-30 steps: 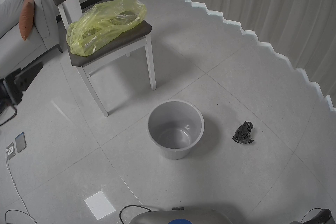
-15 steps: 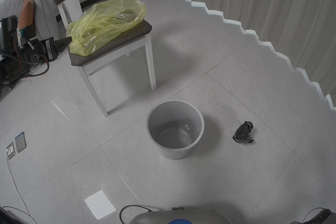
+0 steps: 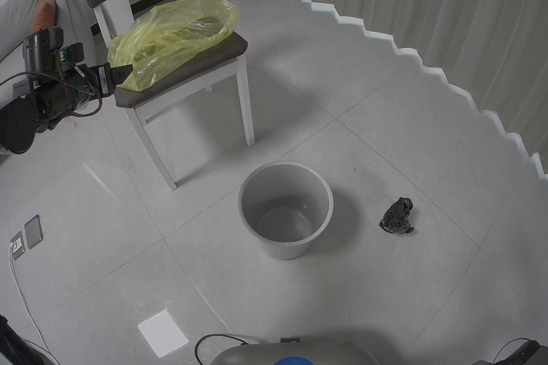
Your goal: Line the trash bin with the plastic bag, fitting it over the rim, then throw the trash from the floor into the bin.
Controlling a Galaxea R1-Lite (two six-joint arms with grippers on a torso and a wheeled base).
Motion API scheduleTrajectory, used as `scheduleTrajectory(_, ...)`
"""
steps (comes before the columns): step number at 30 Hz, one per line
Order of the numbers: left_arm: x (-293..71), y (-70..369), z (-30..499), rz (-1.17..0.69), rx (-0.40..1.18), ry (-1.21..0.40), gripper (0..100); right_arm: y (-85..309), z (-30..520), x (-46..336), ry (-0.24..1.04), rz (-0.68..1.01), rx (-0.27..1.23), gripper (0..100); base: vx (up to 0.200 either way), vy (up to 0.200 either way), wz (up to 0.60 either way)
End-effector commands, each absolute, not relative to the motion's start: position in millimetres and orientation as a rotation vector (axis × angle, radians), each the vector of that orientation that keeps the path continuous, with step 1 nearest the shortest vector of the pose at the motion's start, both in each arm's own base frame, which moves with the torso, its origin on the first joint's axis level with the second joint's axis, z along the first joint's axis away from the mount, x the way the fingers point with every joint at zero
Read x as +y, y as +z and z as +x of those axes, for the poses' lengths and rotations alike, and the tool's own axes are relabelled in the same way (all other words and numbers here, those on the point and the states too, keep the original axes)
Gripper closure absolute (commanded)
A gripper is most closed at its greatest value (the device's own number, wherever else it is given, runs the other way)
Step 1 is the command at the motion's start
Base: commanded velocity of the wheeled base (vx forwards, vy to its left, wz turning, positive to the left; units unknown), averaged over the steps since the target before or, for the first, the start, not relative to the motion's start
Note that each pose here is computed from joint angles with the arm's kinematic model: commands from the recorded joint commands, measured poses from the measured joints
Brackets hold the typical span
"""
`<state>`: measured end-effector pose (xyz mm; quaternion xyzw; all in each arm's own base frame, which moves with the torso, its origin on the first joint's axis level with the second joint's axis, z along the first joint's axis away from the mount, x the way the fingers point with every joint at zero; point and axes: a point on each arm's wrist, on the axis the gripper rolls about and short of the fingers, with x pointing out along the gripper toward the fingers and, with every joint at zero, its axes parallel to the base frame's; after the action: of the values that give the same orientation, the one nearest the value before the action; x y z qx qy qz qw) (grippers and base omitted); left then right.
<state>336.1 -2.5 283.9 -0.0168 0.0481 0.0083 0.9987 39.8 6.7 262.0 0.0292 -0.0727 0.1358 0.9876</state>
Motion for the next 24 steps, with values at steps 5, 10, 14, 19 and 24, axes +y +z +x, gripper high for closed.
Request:
scheduleTrajectory(5, 8, 272, 342, -0.020, 0.075, 0.041, 0, 261, 40, 7, 0.275, 0.058, -0.148, 0, 0.000, 0.000, 0.00)
scheduleTrajectory(10, 8, 269, 343, 0.025, -0.001, 0.034, 0, 260, 40, 7, 0.276, 0.053, -0.156, 0, 0.160, 0.000, 0.00)
scheduleTrajectory(14, 7, 269, 343, 0.025, -0.004, 0.031, 0, 259, 40, 7, 0.277, 0.053, -0.158, 0, 0.200, 0.000, 0.00)
scheduleTrajectory(19, 7, 270, 341, 0.015, -0.007, 0.029, 0, 258, 41, 7, 0.278, 0.051, -0.155, 0, 0.160, 0.000, 0.00)
scheduleTrajectory(24, 15, 269, 344, 0.028, -0.005, 0.065, 0, 257, 41, 7, 0.279, 0.050, -0.150, 0, 0.000, 0.000, 0.00)
